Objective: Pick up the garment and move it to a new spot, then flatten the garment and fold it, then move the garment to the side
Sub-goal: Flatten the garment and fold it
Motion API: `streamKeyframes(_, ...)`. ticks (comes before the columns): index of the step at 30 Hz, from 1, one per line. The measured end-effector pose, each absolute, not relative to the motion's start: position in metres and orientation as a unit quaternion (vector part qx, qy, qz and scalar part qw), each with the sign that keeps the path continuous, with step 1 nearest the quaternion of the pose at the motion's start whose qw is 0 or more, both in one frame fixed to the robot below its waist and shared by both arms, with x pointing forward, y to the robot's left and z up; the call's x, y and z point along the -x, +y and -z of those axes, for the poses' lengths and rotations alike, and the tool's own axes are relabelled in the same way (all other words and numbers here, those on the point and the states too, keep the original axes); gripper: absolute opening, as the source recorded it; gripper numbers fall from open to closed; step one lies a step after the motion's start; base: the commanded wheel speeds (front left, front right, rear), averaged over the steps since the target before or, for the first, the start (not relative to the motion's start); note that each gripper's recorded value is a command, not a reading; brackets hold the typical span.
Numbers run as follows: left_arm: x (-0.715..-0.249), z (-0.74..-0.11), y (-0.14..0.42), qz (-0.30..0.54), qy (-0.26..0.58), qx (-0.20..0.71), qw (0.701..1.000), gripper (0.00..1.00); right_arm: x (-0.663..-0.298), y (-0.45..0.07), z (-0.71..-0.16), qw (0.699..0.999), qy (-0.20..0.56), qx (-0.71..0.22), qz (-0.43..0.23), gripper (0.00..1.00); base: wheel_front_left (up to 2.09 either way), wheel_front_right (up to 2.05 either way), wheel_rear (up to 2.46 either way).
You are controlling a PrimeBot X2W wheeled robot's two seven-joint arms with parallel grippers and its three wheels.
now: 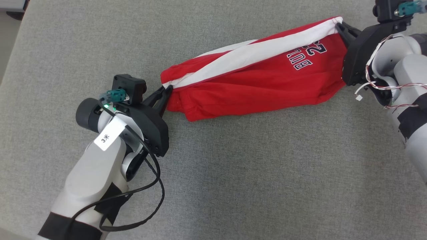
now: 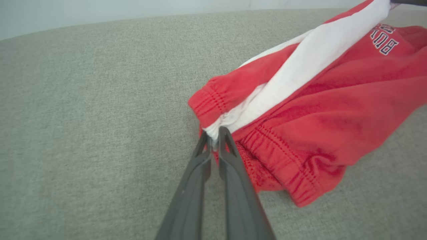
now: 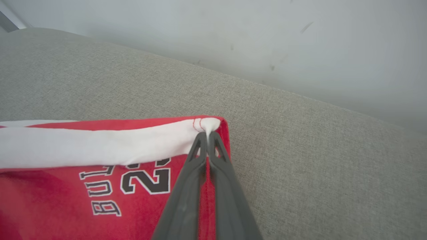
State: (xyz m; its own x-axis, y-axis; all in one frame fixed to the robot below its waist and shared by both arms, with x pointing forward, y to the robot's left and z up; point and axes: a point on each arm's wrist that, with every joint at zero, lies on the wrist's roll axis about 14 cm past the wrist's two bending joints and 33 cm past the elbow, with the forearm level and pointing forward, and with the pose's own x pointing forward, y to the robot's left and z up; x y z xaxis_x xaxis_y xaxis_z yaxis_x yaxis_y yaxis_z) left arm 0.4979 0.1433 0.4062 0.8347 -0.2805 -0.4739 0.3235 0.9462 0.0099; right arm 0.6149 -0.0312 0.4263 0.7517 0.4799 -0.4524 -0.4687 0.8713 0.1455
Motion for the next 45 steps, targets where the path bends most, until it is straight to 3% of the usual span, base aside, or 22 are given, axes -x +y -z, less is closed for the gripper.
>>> streamKeyframes(2,-0.498,-0.404,0.142,0.156,0.240,-0.041,0.957,0.00,-0.614,-0.030,-0.426,0.936,0.243,-0.012,-0.253,0.00,0.00,0.00,0.00)
streamKeyframes(3,-0.499,-0.405,0.141,0.157,0.239,-0.040,0.957,0.31,-0.614,-0.032,-0.425,0.937,0.243,-0.012,-0.250,0.38,0.00,0.00,0.00)
streamKeyframes(4,-0.501,-0.407,0.139,0.157,0.236,-0.040,0.958,0.66,-0.614,-0.032,-0.425,0.937,0.243,-0.010,-0.250,1.00,0.00,0.00,0.00)
streamKeyframes(5,-0.502,-0.408,0.139,0.157,0.231,-0.039,0.959,1.00,-0.614,-0.032,-0.426,0.937,0.244,-0.008,-0.249,1.00,0.00,0.00,0.00)
streamKeyframes(17,-0.503,-0.426,0.144,0.134,0.186,-0.030,0.973,1.00,-0.610,-0.041,-0.451,0.949,0.200,-0.009,-0.243,1.00,0.00,0.00,0.00)
streamKeyframes(31,-0.481,-0.437,0.130,0.127,0.129,-0.002,0.983,1.00,-0.569,-0.064,-0.427,0.951,0.208,-0.027,-0.229,1.00,0.00,0.00,0.00)
streamKeyframes(45,-0.464,-0.432,0.111,0.139,0.131,0.037,0.981,1.00,-0.544,-0.071,-0.419,0.950,0.220,-0.052,-0.217,1.00,0.00,0.00,0.00)
